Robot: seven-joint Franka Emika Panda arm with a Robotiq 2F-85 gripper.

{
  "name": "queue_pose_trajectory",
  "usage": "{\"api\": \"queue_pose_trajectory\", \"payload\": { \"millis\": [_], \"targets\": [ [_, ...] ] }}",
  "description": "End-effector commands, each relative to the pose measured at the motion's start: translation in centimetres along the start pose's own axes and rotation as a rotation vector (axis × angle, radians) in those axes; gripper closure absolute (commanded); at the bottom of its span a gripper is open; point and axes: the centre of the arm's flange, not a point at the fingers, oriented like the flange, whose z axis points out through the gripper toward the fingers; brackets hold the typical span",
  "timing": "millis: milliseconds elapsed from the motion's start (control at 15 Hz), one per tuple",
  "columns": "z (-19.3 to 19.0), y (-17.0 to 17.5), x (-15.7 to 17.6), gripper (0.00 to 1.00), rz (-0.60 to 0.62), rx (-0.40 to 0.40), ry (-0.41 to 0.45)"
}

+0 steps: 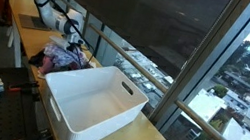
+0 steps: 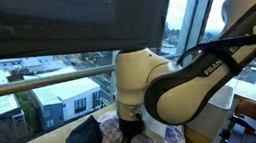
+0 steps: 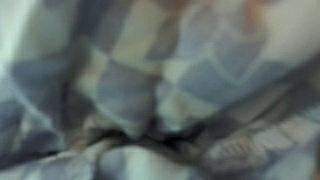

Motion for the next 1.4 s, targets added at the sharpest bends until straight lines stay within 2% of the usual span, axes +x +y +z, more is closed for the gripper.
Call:
{"api": "queue_pose_trajectory", "payload": {
  "millis": [0,533,667,867,1133,1333],
  "targets": [
    [0.6,-0.2,-1.3,0.40,0.062,-0.008,-0.078],
    [-7.7,-0.5,-2.4,0.98,0.232,0.086,-0.148],
    [-9.9,-0.4,-2.6,0.95,0.262,0.100,-0.137],
    [-13.2,0.1,-2.3,1.00,0.297,0.111,-0.097],
    [-21.1,1.2,-3.0,1.00,0.336,0.089,-0.026],
    [-27.1,3.7,-5.1,1.00,0.381,0.067,0.022]
  ]
}}
